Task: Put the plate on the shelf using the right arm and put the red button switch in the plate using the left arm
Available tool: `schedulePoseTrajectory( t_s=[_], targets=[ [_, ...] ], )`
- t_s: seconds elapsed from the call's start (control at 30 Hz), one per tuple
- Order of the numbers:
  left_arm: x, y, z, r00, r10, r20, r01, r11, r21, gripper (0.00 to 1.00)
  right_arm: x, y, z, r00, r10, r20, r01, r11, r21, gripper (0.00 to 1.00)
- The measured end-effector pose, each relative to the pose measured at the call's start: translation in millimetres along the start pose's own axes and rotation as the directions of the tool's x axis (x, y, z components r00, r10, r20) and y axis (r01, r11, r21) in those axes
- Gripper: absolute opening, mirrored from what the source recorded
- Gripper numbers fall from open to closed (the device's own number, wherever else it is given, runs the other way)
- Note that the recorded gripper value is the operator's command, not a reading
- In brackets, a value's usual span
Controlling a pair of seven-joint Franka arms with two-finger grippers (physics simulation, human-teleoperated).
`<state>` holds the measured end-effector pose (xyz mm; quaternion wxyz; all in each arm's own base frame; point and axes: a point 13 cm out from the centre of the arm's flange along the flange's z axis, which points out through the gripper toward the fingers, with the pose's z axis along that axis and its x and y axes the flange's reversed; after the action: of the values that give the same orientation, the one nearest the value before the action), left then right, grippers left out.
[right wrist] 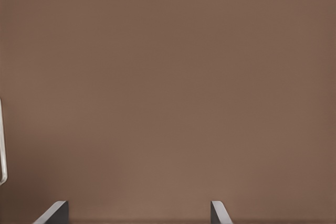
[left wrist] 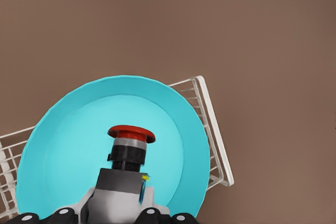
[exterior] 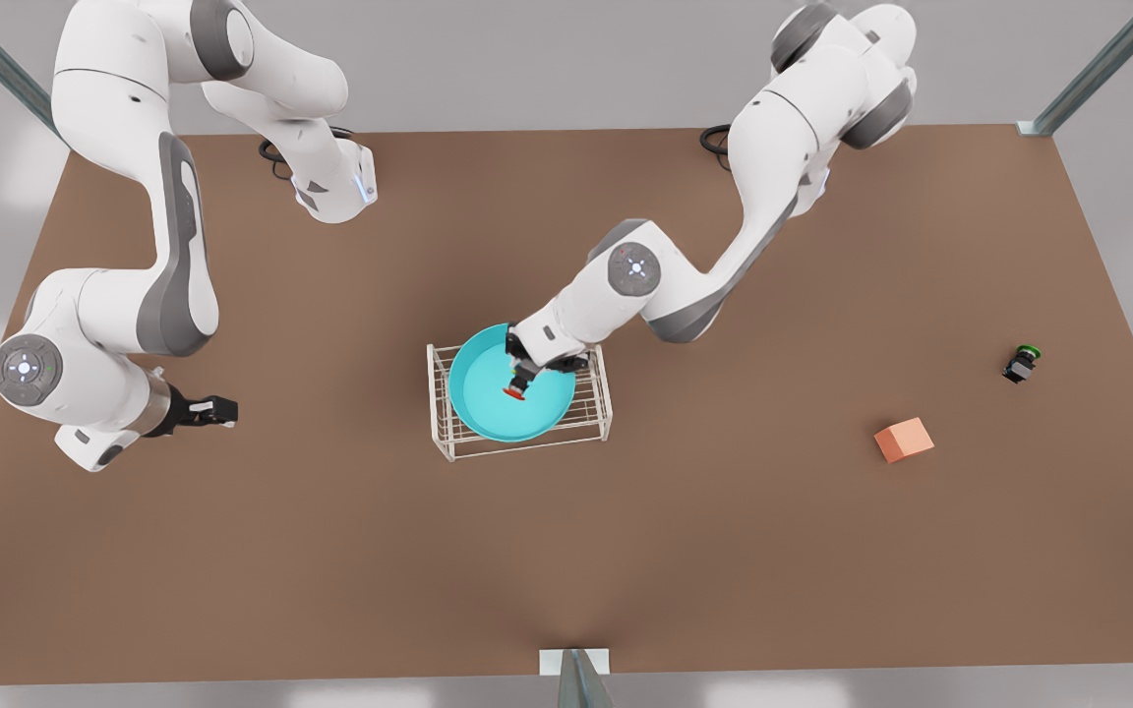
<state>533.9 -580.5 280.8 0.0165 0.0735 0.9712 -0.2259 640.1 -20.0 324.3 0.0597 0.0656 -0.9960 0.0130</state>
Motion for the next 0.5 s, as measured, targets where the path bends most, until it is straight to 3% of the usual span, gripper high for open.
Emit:
schedulePoseTrajectory(
  t_s=[0.03,0.07,0.23,0.37,0.43,0.5],
  targets=[
    [-1.3,0.4,7.5,0.999,-0.042,0.006,0.042,0.999,0.004,0.85,-0.1,0.0,0.1,1.0,0.0,0.0,0.0,1.0,0.0,1.0],
    [-3.6,1.0,12.3,0.997,-0.079,0.014,0.079,0.997,0.009,1.0,-0.1,0.2,0.1,1.0,-0.001,0.0,0.001,1.0,0.0,1.0],
    [-25.0,13.3,-2.1,0.981,-0.174,0.089,0.176,0.984,-0.013,1.0,0.4,-3.4,0.3,1.0,0.002,0.0,-0.002,1.0,0.001,1.0],
    [-90.8,166.8,-196.4,0.935,-0.265,0.235,0.316,0.925,-0.212,1.0,0.6,-5.1,1.6,1.0,0.001,-0.002,-0.001,1.0,0.0,1.0],
    [-85.7,240.3,-241.2,0.917,-0.335,0.219,0.39,0.869,-0.303,1.0,0.2,-4.9,4.5,1.0,-0.001,-0.006,0.001,1.0,-0.001,1.0],
    [-76.2,362.4,-310.0,0.841,-0.482,0.247,0.541,0.757,-0.365,1.0,0.1,-5.1,5.7,1.0,-0.002,-0.008,0.002,1.0,-0.001,1.0]
  ],
)
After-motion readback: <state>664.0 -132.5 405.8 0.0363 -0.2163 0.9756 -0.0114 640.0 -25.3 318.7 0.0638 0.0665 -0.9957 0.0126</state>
